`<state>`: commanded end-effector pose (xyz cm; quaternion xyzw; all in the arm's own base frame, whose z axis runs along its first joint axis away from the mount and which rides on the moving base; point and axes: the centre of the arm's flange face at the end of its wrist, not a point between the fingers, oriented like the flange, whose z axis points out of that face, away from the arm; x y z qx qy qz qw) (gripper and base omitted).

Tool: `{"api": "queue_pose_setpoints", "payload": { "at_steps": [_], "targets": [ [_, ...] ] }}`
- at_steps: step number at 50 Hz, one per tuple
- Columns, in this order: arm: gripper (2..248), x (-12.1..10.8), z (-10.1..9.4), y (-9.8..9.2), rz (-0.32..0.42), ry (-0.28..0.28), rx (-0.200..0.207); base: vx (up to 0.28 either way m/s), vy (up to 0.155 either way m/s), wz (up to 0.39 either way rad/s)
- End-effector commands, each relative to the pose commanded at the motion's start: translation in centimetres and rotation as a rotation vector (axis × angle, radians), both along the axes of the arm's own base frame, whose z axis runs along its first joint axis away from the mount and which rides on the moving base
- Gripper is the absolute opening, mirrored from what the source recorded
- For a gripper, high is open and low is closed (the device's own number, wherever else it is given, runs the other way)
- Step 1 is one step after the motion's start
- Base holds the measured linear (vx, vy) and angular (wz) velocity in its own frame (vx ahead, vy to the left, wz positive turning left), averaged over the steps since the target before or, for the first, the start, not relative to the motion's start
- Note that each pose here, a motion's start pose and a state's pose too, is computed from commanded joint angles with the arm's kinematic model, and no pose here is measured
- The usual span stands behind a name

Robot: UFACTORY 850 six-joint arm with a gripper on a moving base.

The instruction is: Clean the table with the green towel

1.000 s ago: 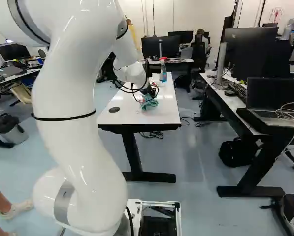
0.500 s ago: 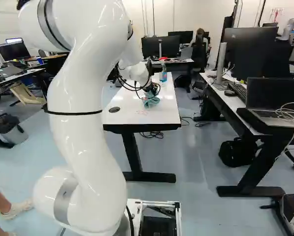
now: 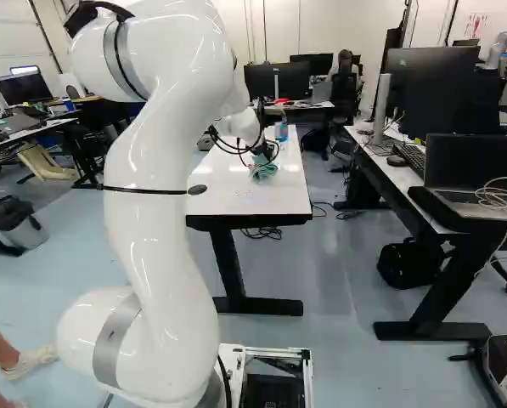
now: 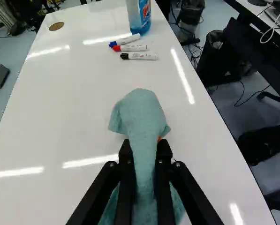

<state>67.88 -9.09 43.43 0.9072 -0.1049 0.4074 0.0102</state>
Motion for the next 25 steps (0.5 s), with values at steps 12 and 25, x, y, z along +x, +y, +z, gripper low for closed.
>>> {"api": "queue_pose_setpoints", "payload": {
  "at_steps": [12, 25],
  "targets": [
    [47, 0.5, -0.1, -1.6, -0.022, -0.006, -0.001, 0.0, 0.0, 0.0],
    [47, 0.5, -0.1, -1.6, -0.022, -0.001, 0.0, 0.0, 0.0, 0.0]
  ]
}}
